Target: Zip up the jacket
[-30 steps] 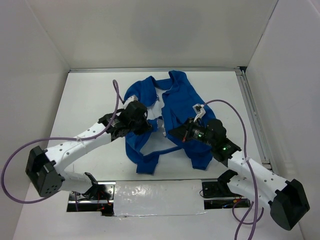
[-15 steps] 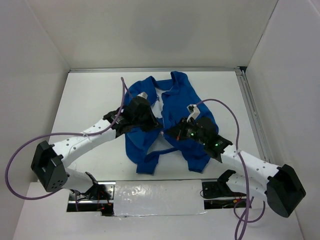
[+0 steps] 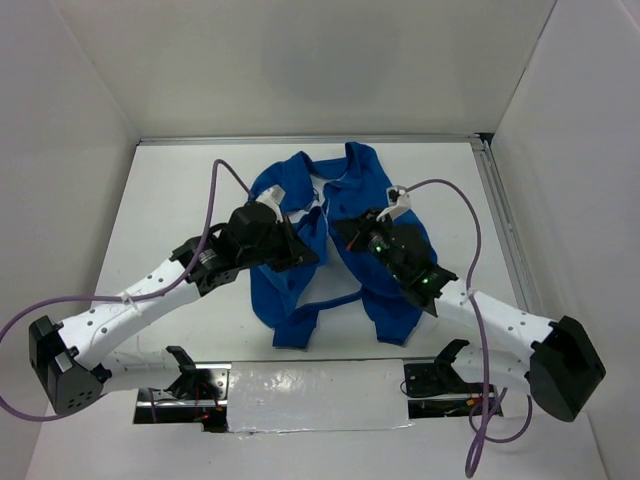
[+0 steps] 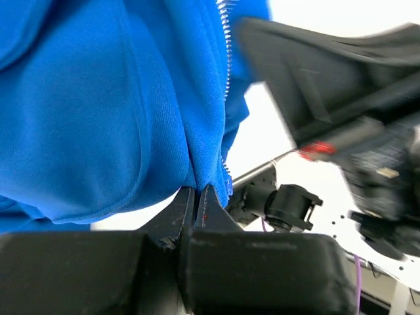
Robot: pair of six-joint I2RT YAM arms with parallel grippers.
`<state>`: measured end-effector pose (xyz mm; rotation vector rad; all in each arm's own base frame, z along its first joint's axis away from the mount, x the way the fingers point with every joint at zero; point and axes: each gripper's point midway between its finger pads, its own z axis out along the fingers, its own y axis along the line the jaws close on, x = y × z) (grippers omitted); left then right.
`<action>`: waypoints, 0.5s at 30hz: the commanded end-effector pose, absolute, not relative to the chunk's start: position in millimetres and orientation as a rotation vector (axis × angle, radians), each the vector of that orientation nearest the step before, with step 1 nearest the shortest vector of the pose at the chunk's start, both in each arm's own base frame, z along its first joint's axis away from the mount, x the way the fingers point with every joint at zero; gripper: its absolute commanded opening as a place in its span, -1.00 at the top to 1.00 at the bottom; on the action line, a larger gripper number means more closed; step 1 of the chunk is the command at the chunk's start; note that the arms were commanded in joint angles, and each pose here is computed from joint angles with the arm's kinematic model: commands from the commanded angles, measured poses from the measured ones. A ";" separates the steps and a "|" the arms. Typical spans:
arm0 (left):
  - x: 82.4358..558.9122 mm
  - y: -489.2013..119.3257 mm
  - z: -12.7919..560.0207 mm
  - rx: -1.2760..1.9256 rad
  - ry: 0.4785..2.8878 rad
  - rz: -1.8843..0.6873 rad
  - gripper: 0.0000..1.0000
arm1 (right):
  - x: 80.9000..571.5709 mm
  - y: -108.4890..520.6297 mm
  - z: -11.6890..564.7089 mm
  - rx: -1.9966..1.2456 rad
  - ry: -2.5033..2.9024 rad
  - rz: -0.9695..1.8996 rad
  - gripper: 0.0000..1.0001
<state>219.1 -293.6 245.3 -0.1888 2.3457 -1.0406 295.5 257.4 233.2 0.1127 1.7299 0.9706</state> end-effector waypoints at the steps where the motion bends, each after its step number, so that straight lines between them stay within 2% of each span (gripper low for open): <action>1: 226.8 -278.9 266.9 -0.230 2.252 -1.009 1.00 | 287.6 236.9 317.0 0.113 1.526 0.965 1.00; 4: 232.1 -269.7 269.0 -0.275 2.228 -0.996 1.00 | 270.7 220.5 324.7 0.093 1.541 0.938 1.00; 9: 233.2 -281.5 260.0 -0.253 2.246 -1.054 1.00 | 238.8 233.9 346.8 -0.075 1.515 1.056 1.00; 12: 234.5 -295.7 251.9 -0.221 2.281 -1.084 1.00 | 226.6 257.0 342.5 -0.181 1.559 1.128 1.00; 15: 239.7 -310.2 239.8 -0.206 2.326 -1.103 1.00 | 228.8 283.2 313.0 -0.226 1.669 1.156 1.00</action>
